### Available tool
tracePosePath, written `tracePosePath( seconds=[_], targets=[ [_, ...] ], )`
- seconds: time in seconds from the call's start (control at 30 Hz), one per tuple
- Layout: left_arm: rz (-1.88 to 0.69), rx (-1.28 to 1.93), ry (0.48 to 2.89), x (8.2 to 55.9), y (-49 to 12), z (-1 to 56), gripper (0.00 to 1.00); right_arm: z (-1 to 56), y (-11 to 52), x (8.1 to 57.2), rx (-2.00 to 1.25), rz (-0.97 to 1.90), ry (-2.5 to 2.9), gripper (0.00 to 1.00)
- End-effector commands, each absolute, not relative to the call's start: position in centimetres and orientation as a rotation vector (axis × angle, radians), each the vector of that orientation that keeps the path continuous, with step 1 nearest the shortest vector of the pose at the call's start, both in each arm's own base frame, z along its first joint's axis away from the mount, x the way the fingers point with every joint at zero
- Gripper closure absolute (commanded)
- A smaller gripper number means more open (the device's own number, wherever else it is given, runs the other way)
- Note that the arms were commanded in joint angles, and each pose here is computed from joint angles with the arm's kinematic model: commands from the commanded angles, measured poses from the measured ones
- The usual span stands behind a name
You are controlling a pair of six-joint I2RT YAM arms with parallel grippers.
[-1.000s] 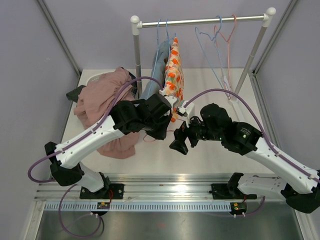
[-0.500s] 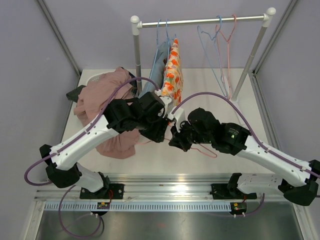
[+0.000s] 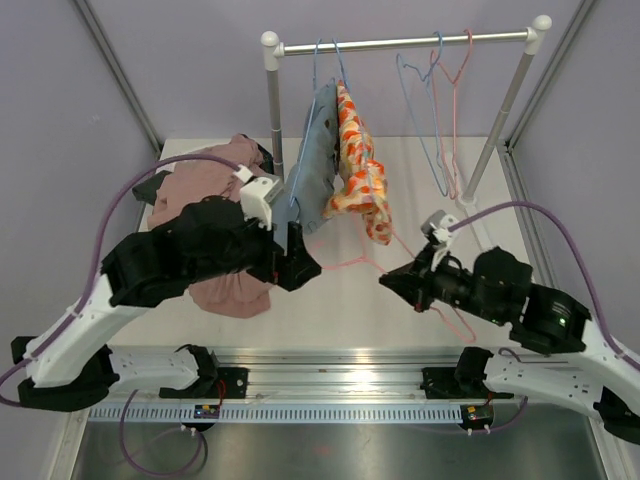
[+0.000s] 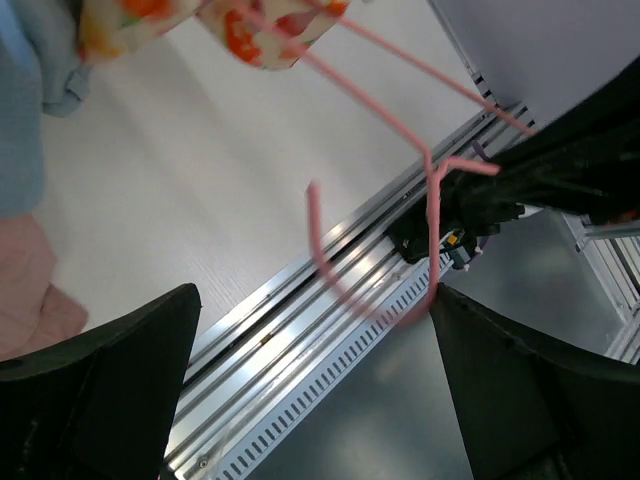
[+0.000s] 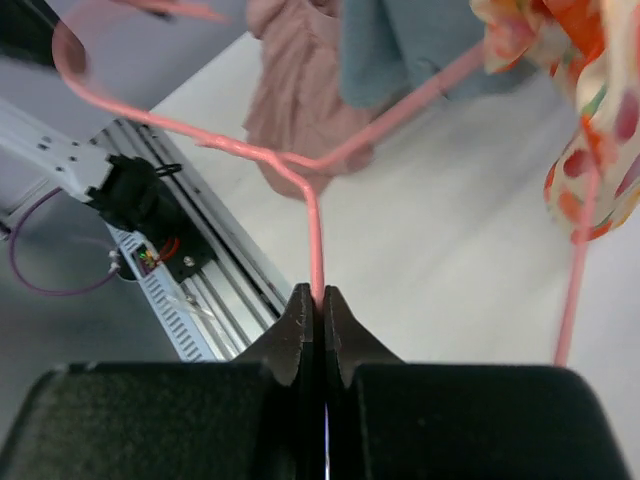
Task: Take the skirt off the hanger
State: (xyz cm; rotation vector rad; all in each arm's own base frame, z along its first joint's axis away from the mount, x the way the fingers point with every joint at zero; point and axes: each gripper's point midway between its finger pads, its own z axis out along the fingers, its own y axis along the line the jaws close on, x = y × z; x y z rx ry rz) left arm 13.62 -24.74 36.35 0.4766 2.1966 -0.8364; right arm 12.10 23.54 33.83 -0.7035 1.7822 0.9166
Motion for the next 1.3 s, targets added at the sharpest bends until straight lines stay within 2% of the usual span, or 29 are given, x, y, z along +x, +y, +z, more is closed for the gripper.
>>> tracePosePath(
  seconds=[0.0,0.13,0.27,0.4,0.53,0.63,0.8,1.0,1.27],
  targets=[
    [-0.586,0.303,2.081,15.0,-16.4,38.7,0.01,33.5,16.6,12.0,-0.480,0.814,1.804,1.00],
    [-0.500,0.269,2.090,15.6,-15.2,38.6,0.01,36.7,16.3,11.1,-0.486,0.873,1.754,1.00],
    [-0.504,0.264,2.069,16.0,-15.5,38.6,0.01,40.1,18.9,8.6,-0.603,1.077,1.674,1.00],
    [-0.506,0.272,2.065,16.2,-15.8,38.5,0.01,43.4,21.7,1.9,-0.913,1.453,1.546,1.00],
    [-0.507,0.291,2.081,16.4,-16.5,37.7,0.01,46.5,22.8,-1.3,-1.054,1.667,1.442,1.00],
    [-0.509,0.297,2.090,16.4,-16.8,37.1,0.01,50.7,21.1,0.1,-0.916,1.573,1.267,1.00],
    [-0.533,0.301,2.091,16.1,-17.1,36.7,0.01,55.0,18.1,7.2,-0.568,1.211,1.236,1.00],
    [-0.529,0.305,2.094,16.1,-17.0,36.6,0.01,55.9,18.6,12.8,-0.416,0.971,1.307,1.00],
    [-0.546,0.319,2.096,16.2,-17.7,36.5,0.01,54.1,19.6,19.2,-0.203,0.726,1.422,1.00]
  ],
)
